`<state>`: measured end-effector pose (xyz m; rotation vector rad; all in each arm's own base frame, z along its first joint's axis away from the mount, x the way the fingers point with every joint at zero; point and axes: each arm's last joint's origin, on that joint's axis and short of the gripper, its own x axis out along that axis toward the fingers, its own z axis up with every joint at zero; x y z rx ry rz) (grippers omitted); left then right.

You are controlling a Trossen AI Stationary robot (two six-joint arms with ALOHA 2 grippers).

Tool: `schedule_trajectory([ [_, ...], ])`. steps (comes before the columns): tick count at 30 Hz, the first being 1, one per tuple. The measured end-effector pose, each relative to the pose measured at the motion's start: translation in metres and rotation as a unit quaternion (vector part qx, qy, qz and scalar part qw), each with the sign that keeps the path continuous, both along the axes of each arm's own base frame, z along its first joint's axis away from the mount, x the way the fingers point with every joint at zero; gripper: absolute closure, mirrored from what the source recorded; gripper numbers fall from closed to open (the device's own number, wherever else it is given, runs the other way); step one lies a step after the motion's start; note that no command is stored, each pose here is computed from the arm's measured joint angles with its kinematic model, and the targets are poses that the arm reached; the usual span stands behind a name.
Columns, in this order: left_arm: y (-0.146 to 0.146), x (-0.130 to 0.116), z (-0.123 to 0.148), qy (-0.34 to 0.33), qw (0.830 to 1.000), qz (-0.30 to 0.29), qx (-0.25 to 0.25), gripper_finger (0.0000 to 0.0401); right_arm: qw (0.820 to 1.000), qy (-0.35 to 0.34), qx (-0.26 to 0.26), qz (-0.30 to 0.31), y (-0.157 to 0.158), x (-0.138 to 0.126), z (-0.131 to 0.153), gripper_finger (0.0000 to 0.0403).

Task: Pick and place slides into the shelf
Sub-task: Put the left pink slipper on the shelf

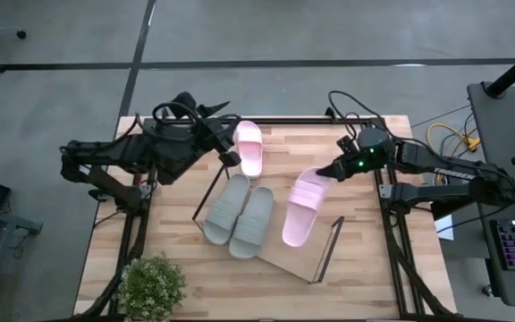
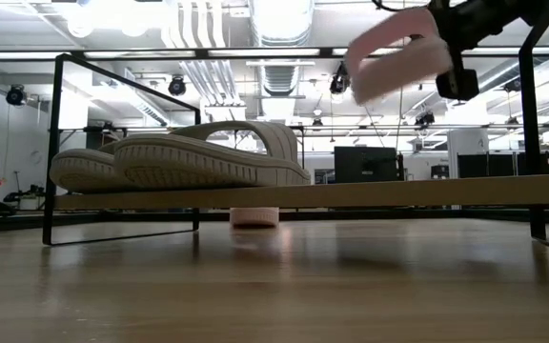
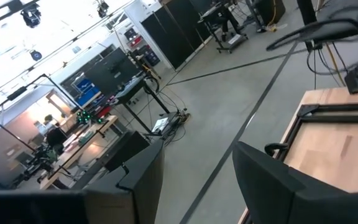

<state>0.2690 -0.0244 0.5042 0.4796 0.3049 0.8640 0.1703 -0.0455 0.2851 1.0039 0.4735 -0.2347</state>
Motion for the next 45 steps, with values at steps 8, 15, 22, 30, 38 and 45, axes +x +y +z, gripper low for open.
schedule_trajectory([
  [8, 0.002, -0.009, 0.006, -0.013, 1.0, 0.0, -0.002, 0.0225, 0.999, -0.012, 0.04, -0.011, 0.009, 0.006, -0.031, 0.0371],
  [15, 0.003, -0.012, 0.008, -0.016, 1.0, 0.001, -0.003, 0.0225, 0.996, -0.065, 0.056, -0.01, 0.015, 0.011, -0.043, 0.0371],
  [22, 0.003, -0.012, 0.008, -0.016, 1.0, 0.001, -0.003, 0.0225, 0.995, -0.067, 0.071, -0.004, 0.025, 0.013, -0.056, 0.0372],
  [30, 0.003, -0.012, 0.007, -0.015, 1.0, 0.001, -0.003, 0.0225, 0.996, -0.048, 0.071, 0.004, 0.037, 0.024, -0.064, 0.0372],
  [38, 0.003, -0.012, 0.007, -0.015, 1.0, 0.001, -0.003, 0.0225, 0.997, -0.026, 0.072, 0.01, 0.039, 0.035, -0.076, 0.0372],
  [45, 0.003, -0.012, 0.007, -0.013, 1.0, 0.001, -0.001, 0.0225, 0.997, -0.009, 0.073, 0.008, 0.039, 0.044, -0.088, 0.0372],
])
